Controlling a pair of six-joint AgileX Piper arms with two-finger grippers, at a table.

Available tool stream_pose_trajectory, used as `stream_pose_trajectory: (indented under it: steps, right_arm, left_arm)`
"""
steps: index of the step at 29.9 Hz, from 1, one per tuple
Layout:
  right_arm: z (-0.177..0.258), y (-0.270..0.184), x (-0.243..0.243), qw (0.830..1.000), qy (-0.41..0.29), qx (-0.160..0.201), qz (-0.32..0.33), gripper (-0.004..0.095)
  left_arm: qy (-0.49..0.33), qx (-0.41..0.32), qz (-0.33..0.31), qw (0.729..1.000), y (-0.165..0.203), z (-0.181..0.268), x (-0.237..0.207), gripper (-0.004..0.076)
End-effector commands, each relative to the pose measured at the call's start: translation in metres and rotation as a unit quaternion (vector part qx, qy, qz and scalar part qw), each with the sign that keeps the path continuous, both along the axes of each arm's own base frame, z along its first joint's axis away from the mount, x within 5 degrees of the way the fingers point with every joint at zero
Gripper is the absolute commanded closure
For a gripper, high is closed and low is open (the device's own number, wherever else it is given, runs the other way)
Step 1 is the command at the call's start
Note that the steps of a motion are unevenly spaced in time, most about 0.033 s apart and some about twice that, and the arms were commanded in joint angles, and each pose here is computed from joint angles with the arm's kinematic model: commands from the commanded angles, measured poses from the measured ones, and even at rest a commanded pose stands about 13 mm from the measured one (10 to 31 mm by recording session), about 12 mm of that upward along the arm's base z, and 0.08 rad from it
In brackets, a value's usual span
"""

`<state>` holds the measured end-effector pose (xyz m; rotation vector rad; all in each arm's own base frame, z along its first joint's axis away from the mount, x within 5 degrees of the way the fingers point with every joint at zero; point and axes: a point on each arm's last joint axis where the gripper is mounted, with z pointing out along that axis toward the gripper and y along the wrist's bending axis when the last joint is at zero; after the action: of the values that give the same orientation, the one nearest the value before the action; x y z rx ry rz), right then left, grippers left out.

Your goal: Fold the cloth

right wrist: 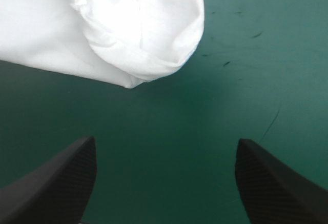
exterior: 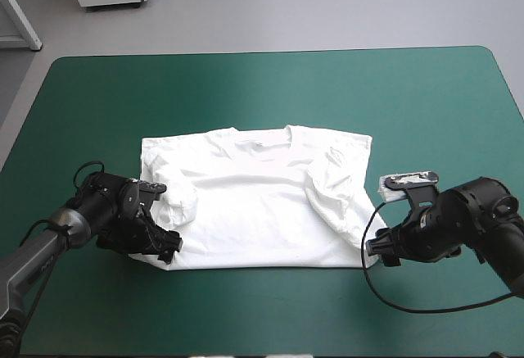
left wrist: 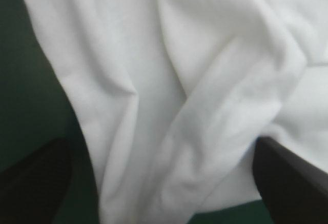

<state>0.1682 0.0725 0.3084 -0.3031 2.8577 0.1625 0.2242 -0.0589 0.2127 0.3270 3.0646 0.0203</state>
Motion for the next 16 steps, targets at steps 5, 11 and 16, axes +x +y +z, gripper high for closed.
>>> stream_pose_trajectory:
  steps: [5,11,16]
  right_arm:
    - [-0.018,0.012,0.025,1.000,0.008,0.005,0.012,0.0227]
    - [-0.047,0.023,0.048,0.999,0.045,0.003,0.010,0.0238]
    - [-0.066,0.036,0.059,0.996,0.077,0.032,0.013,0.0239]
  left_arm:
    - [-0.014,-0.053,0.029,0.998,-0.009,0.003,0.002,0.0042]
    - [0.000,-0.064,0.038,0.997,-0.011,0.003,0.000,0.0380]
    - [0.015,-0.056,0.033,0.998,-0.009,-0.007,-0.007,0.0641]
